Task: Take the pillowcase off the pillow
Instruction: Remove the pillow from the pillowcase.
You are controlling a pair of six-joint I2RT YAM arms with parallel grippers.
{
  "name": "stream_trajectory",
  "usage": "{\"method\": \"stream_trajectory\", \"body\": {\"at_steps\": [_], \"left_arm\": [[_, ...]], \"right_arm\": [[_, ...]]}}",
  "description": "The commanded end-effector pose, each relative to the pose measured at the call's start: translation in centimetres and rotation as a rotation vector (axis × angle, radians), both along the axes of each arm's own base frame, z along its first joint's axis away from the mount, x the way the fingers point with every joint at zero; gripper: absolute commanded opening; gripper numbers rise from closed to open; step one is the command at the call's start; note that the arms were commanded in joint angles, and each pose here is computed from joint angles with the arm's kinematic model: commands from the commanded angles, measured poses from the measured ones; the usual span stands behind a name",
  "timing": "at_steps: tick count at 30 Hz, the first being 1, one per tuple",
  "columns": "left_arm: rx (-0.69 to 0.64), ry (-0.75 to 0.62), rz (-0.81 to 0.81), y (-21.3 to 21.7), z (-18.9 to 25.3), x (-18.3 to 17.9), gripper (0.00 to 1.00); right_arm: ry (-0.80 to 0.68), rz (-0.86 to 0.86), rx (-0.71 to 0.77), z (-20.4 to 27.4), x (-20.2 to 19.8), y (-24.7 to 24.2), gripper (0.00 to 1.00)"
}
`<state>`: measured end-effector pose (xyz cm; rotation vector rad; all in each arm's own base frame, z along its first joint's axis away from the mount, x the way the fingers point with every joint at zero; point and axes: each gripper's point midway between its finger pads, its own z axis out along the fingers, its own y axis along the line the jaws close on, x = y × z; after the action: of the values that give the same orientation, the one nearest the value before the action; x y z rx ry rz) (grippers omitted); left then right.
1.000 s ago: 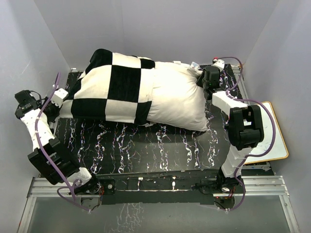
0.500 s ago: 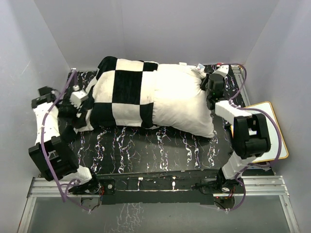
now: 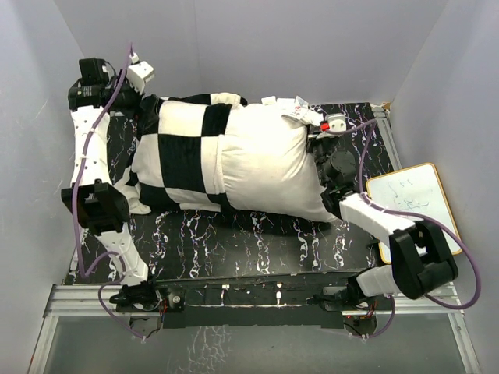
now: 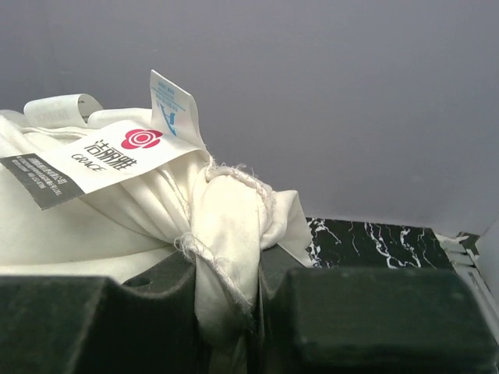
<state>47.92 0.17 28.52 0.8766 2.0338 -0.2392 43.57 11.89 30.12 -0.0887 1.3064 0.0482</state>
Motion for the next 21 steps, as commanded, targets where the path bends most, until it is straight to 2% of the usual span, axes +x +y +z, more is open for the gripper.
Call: {"method": "stream_trajectory", "body": {"at_steps": [1,3,6,9,12,16,21], "left_arm": [[0.104,-0.092,0.044,1.8,2.4,2.9,0.92],[0.124,-0.070,0.015,2.0,1.7,3.1,0.97],[0.110,0.014,-0.078,0.1,-0.4,1.6,0.97],[0.122,0.123,-0.193,-2.0,-3.8,-1.0,0.97],[0.119,0.289,-0.326,-4.3,-7.3,-5.4,0.96],[0.071,0.453,-0.423,-6.1,-9.1,-10.4,0.80],[0.078,0.535,-0.448,-6.1,-10.0,-16.2,0.47]], "right_arm": [[-0.401,0.051,0.021,11.0,-5.5,0.1,0.08],[-0.418,0.035,-0.040,10.7,-6.3,0.4,0.08],[-0.446,0.007,-0.206,9.9,-7.5,2.6,0.08],[-0.488,-0.013,-0.411,8.9,-8.5,5.7,0.08],[-0.504,-0.041,-0.504,8.1,-8.8,7.3,0.08],[-0.469,-0.087,-0.462,7.9,-8.2,6.5,0.08],[-0.333,-0.114,-0.309,6.4,-6.2,4.4,0.08]]}}
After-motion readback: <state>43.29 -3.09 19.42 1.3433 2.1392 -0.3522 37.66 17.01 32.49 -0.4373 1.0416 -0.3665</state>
